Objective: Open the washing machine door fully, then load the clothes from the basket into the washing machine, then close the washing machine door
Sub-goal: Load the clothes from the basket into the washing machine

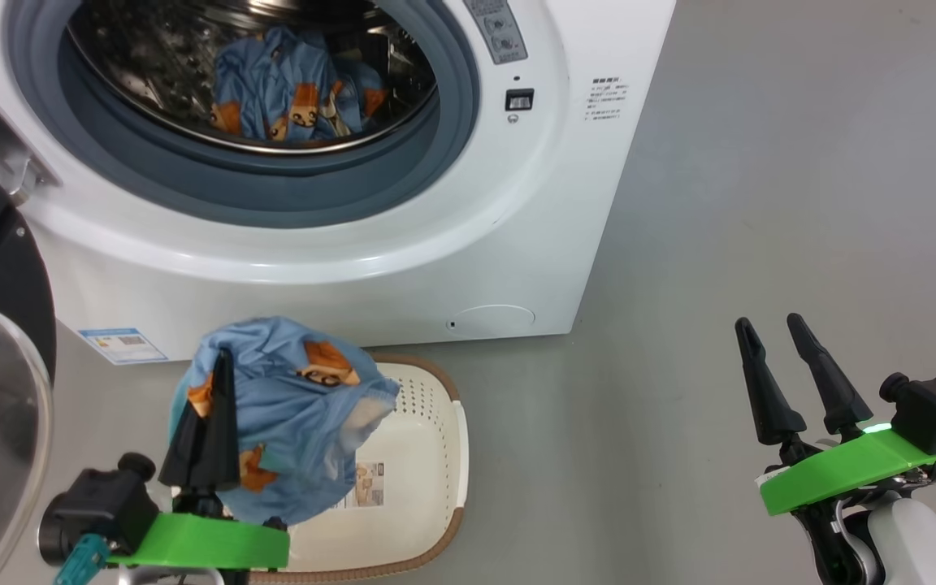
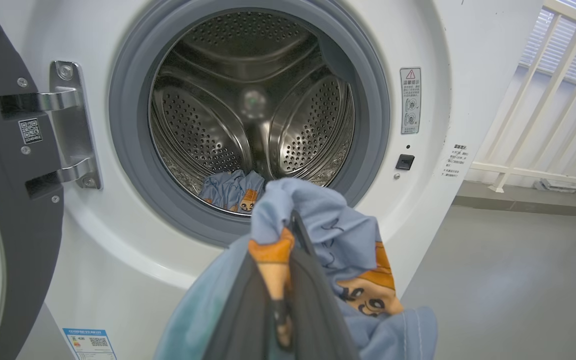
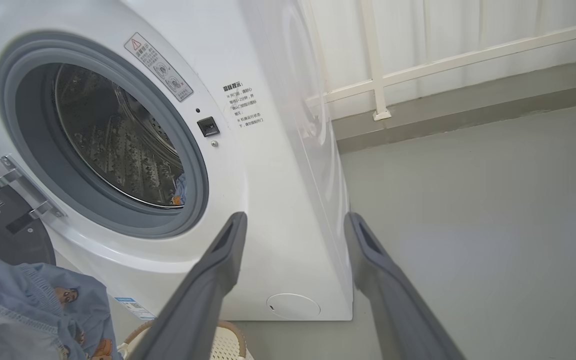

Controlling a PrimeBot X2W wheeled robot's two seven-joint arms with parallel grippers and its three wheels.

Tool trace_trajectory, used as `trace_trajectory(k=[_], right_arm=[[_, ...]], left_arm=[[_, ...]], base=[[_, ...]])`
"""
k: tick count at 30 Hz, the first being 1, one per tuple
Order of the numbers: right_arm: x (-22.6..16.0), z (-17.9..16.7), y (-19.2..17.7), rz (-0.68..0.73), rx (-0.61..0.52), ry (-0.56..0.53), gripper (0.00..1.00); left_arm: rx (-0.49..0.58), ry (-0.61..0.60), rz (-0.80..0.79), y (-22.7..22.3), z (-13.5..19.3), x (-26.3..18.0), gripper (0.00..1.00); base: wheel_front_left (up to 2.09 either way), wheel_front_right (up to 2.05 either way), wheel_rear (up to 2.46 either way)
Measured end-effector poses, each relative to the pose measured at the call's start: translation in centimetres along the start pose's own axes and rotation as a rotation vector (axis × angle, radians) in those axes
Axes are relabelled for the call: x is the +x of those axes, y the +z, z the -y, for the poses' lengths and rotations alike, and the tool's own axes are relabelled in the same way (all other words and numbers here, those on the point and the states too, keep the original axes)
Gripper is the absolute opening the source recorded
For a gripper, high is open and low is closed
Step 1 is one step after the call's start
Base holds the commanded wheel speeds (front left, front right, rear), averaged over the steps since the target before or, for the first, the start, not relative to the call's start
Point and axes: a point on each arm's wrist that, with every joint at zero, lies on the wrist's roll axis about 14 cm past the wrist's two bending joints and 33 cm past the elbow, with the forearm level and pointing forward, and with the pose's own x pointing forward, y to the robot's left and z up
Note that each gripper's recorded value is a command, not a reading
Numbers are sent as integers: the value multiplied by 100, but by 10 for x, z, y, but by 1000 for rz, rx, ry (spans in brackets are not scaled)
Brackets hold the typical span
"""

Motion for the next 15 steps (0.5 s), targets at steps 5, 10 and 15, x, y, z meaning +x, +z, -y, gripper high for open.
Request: trace_trajectory(k=[5, 10, 15], right_arm=[[-1, -3, 6, 17, 0, 6, 100], [-9, -2, 4, 8, 2, 0, 100], [-11, -1, 3, 5, 3, -3, 100]], left_arm=[[-2, 0, 3, 4, 1, -3, 0], [2, 7, 4, 6, 0, -9, 0], [1, 3, 11, 9, 1, -9, 0]], base=[[0, 0, 0], [0, 0, 0], [0, 0, 0]])
